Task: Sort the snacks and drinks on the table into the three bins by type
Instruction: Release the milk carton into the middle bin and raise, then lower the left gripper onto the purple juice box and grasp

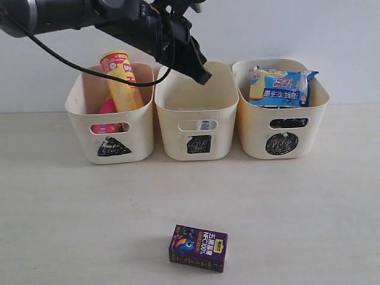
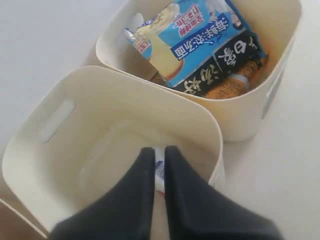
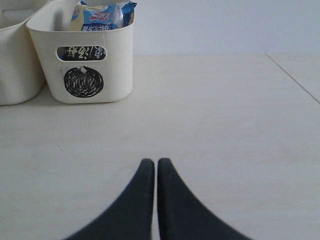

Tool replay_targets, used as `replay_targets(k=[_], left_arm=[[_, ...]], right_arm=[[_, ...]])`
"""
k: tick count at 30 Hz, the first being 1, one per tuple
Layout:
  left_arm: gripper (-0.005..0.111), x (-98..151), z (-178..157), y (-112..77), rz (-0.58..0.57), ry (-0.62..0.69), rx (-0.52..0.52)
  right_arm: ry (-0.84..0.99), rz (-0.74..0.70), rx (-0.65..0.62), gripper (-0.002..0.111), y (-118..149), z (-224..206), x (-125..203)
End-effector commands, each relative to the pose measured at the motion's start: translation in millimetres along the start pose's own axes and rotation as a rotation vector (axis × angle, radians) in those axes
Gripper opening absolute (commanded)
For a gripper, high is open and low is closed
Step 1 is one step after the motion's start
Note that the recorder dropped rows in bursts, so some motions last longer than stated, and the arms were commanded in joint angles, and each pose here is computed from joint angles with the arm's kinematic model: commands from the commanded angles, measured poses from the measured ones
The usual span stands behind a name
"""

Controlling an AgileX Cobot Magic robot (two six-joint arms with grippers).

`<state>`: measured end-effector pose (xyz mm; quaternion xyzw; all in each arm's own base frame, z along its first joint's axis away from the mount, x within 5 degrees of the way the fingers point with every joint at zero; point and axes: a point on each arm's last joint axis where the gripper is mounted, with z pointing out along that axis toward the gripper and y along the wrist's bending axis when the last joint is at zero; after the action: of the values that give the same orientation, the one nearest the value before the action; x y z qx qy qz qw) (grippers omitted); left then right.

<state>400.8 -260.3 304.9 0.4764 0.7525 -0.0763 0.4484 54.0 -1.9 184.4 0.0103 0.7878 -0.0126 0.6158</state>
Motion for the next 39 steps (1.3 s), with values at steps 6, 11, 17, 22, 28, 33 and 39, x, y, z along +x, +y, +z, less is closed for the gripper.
replay_targets(k=[6, 11, 17, 22, 28, 33, 39], left_arm=[[0.004, 4.7, -29.1, -12.9, 0.077, 0.105, 0.091], [0.004, 13.1, -36.0, -32.9, 0.107, 0.161, 0.106], [0.004, 21.1, -37.2, -63.4, 0.25, 0.265, 0.299], [0.004, 23.0, -40.1, -89.5, 0.339, 0.342, 0.439], [0.004, 34.8, -24.4, -120.1, 0.37, 0.446, 0.586], [0.03, 48.3, -11.3, -130.6, 0.388, 0.514, 0.668], [0.091, 61.3, 2.5, -139.0, 0.325, 0.562, 0.716]], right_arm=[[-0.009, -0.004, -0.001, 0.0, 0.0, 0.0, 0.3], [-0.009, -0.004, -0.001, 0.0, 0.0, 0.0, 0.3], [-0.009, -0.004, -0.001, 0.0, 0.0, 0.0, 0.3], [-0.009, -0.004, -0.001, 0.0, 0.0, 0.0, 0.3], [-0.01, -0.004, -0.001, 0.0, 0.0, 0.0, 0.3], [-0.01, -0.004, -0.001, 0.0, 0.0, 0.0, 0.3], [-0.01, -0.004, -0.001, 0.0, 0.0, 0.0, 0.3]])
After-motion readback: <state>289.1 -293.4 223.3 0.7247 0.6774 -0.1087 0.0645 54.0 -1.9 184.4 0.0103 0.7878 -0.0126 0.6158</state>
